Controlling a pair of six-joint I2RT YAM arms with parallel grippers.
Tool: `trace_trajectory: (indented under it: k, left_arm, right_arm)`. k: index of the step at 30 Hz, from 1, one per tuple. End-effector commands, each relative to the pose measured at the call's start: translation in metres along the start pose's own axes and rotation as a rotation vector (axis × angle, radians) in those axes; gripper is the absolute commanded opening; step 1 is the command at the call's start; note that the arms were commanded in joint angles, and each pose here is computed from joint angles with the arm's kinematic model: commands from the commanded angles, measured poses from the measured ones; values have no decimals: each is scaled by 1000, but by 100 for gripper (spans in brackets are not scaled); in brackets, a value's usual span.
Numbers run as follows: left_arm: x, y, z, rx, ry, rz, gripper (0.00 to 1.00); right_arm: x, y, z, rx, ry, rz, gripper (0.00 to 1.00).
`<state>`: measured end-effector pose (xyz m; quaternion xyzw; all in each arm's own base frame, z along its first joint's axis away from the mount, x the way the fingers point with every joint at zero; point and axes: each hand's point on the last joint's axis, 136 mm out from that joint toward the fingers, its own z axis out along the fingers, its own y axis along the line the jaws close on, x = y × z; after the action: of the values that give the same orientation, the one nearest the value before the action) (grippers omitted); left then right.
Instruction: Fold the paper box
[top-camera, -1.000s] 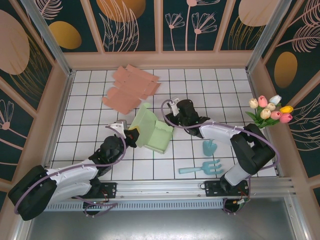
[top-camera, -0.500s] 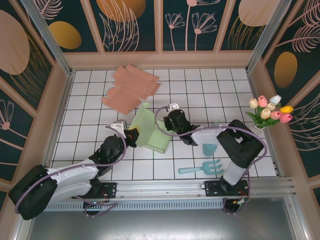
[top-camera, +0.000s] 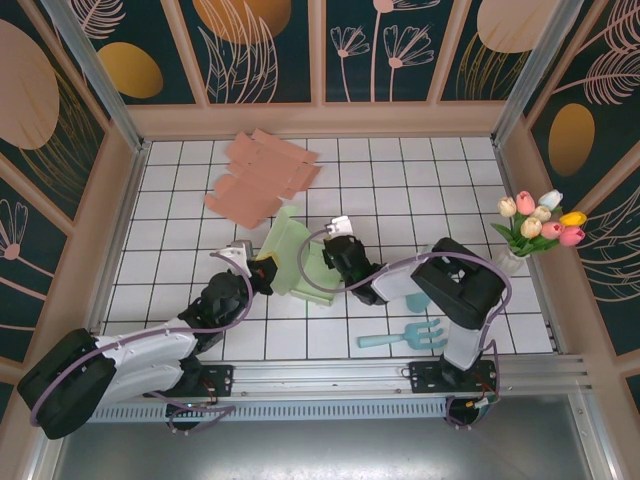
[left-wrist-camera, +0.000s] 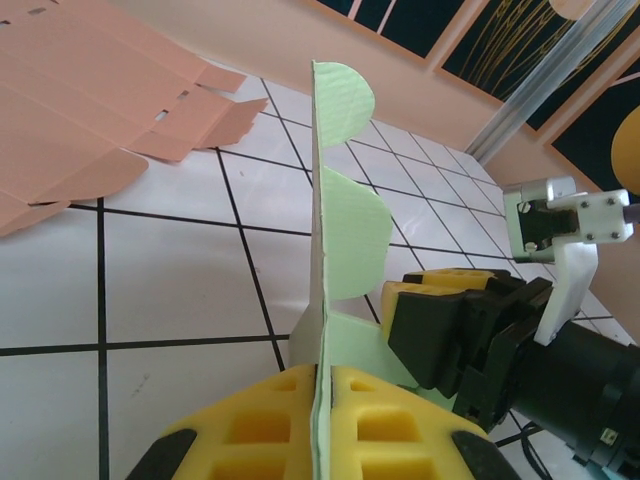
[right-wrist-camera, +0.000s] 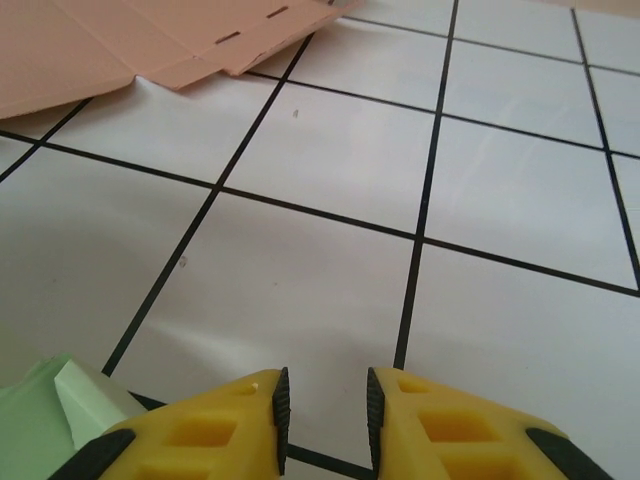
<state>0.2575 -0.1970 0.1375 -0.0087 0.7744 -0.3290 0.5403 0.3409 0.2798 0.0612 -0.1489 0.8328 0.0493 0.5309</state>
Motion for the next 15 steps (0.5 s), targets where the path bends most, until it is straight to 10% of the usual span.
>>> trace_trajectory:
  k: [1, 15]
  left_arm:
    - [3, 4, -1, -8, 0, -8, 0]
    - [6, 5, 1, -9, 7, -6, 0]
  right_arm:
    - [55, -3, -4, 47, 101, -151, 29]
    - [102, 4, -3, 59, 136, -328, 25]
